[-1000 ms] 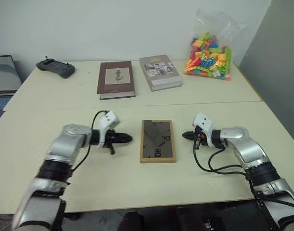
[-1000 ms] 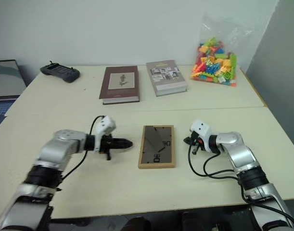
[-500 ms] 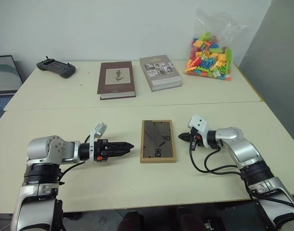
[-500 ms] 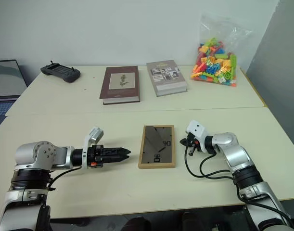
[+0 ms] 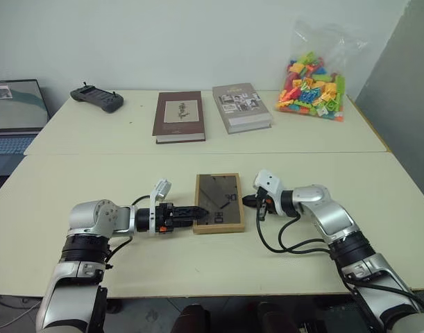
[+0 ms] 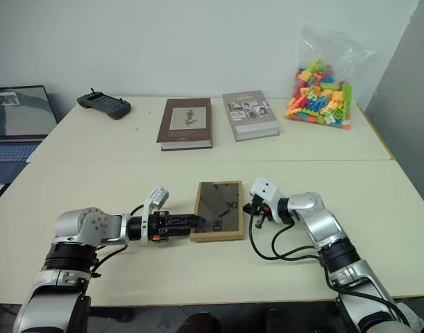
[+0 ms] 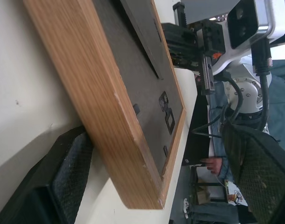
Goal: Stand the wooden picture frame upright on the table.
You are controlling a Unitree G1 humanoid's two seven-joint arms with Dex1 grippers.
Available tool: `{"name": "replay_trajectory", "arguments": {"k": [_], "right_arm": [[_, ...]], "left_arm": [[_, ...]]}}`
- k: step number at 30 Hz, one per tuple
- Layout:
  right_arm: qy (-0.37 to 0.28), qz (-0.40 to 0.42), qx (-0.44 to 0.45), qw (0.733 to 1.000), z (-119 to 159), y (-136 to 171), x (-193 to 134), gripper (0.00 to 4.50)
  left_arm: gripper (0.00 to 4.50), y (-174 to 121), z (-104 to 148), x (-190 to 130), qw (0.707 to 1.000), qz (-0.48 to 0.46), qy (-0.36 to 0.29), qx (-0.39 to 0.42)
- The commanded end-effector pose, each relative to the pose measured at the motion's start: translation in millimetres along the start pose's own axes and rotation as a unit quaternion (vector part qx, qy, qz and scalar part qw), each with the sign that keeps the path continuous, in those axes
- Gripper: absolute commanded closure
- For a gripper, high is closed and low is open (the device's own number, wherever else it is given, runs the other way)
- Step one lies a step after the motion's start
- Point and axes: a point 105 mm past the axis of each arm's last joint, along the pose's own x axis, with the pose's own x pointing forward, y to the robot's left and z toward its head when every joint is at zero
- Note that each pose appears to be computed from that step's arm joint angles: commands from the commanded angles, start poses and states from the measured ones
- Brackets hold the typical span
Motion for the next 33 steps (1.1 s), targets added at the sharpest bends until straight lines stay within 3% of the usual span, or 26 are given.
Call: {"name": "replay_trajectory", "arguments": {"k": [1, 4, 7, 18, 22, 25, 33], "right_arm": [[-0.021, -0.005, -0.017, 1.0, 14, -1, 2, 4.5], [-0.022, -0.003, -0.017, 1.0, 13, 2, 3, 4.5], [-0.019, 0.001, -0.015, 1.0, 8, 6, 2, 4.5], [-0.065, -0.009, 0.007, 0.998, 25, 9, 9, 4.5], [-0.061, -0.05, 0.005, 0.997, 22, -10, -8, 4.5], [-0.063, -0.069, 0.003, 0.996, 28, -28, -35, 4.5], [-0.127, 0.013, 0.043, 0.991, 88, -25, -90, 2.94]], "left_arm": [[0.03, 7, -16, 16, 0.999, 0.01, 0.035, -0.01], [0.03, 11, -12, 18, 1.0, 0.02, 0.022, -0.002], [0.51, 23, -2, 15, 0.999, 0.051, -0.007, 0.006], [2.8, 7, 2, 20, 0.999, 0.021, -0.015, 0.036], [3.16, -7, 17, 15, 0.997, 0.014, -0.042, 0.065], [3.19, -31, 28, 8, 0.991, -0.001, -0.057, 0.121], [3.19, -79, 49, -2, 0.969, -0.026, -0.123, 0.211]]}}
